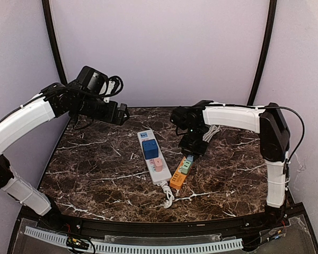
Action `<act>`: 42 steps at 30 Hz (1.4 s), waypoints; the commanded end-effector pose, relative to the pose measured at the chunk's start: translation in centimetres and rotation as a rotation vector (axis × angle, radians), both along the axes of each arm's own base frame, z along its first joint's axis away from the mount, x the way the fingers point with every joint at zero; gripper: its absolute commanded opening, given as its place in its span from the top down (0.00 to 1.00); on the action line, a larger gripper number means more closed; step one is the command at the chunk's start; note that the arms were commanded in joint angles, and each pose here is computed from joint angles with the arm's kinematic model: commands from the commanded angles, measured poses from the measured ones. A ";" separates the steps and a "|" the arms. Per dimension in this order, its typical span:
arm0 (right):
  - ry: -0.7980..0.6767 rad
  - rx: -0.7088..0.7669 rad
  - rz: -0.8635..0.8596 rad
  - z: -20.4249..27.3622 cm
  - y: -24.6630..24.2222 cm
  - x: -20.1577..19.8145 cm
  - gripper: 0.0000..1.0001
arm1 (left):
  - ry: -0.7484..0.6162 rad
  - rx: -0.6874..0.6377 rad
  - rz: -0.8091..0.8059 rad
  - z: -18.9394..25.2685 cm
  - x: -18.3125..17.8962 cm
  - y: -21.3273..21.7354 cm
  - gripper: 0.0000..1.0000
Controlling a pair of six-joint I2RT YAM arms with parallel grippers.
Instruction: Insert the plug
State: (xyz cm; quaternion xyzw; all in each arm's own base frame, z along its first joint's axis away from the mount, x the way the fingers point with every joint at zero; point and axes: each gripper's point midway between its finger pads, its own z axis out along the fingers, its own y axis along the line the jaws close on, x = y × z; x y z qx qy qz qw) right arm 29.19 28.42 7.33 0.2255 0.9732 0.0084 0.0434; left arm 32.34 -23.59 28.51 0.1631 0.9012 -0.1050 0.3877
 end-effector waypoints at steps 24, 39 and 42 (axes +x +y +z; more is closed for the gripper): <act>0.073 -0.052 0.026 -2.6 -0.3 -1.6 1.00 | -0.020 0.055 -0.034 0.1 -0.9 -0.3 0.01; 0.074 -0.066 0.098 -1.2 -0.9 -2.1 1.00 | -0.035 0.041 0.049 -1.3 -1.6 1.7 0.03; 0.072 -0.074 0.119 -1.1 -1.1 -2.0 1.00 | -0.029 0.031 0.072 -1.9 -1.9 2.3 0.04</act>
